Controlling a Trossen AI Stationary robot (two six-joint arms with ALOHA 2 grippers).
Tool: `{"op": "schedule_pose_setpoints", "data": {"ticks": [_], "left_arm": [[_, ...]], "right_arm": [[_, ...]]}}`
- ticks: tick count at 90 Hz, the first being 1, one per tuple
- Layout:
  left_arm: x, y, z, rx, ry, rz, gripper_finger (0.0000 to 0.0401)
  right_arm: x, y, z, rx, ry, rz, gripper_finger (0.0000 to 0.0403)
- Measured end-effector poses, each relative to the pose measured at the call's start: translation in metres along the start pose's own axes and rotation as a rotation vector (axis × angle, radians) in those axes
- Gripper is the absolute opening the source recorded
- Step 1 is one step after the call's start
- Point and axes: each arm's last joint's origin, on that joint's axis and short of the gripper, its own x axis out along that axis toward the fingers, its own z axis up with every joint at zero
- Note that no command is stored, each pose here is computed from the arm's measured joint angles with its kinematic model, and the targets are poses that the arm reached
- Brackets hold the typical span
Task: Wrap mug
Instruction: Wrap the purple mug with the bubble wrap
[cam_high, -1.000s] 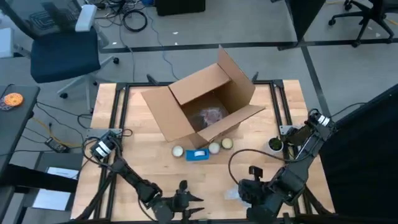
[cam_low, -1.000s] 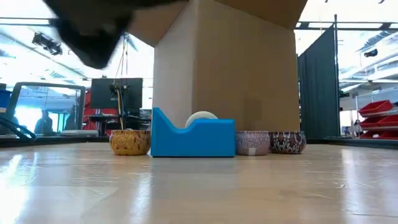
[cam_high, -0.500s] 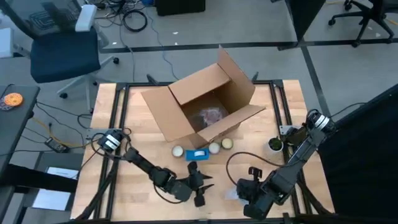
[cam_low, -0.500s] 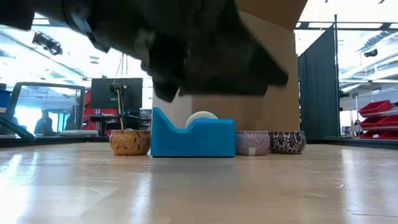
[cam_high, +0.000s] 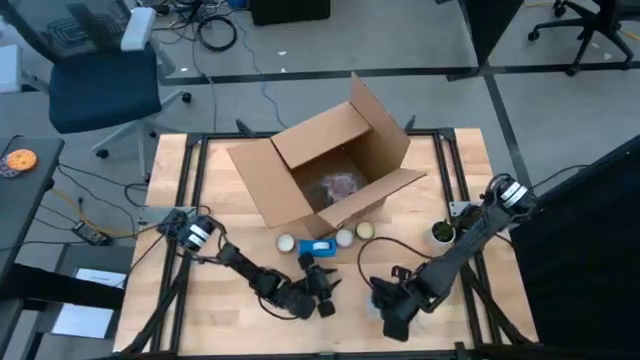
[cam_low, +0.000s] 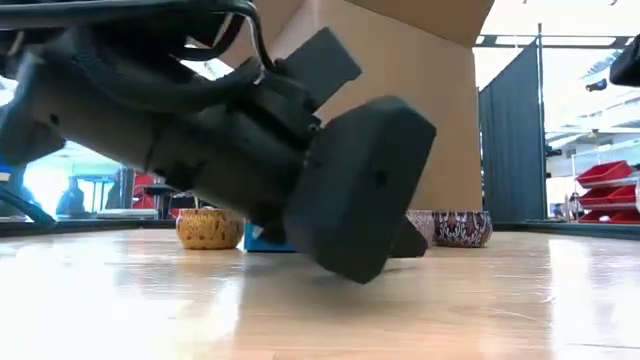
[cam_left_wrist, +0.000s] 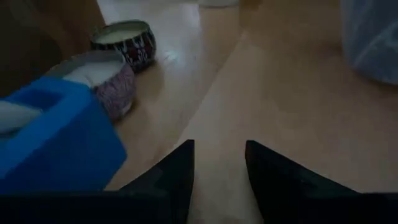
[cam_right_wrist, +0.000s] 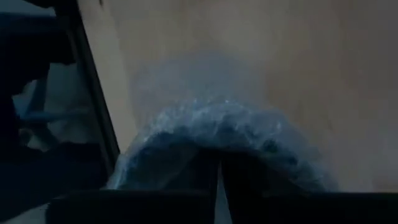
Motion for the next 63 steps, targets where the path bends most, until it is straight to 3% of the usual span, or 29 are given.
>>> {"op": "schedule_pose_setpoints", "data": {"ticks": [13, 28, 50, 63], "left_arm": [[0.004, 0.004, 0.001, 0.021, 0.000, 0.012, 0.0129], [0.008, 0.007, 0.003, 0.014, -0.003, 0.024, 0.0129], [0.009, 0.008, 0.004, 0.005, -0.009, 0.023, 0.0129], [0.009, 0.007, 0.005, 0.002, -0.012, 0.021, 0.0129]], "right_arm": [[-0.023, 0.004, 0.003, -0.002, 0.069, -0.049, 0.0000], [-0.032, 0.010, 0.000, -0.025, 0.044, -0.064, 0.0000], [-0.013, 0.004, -0.004, -0.013, -0.151, -0.156, 0.0000], [0.003, -0.003, -0.008, -0.002, -0.142, -0.133, 0.0000]]}}
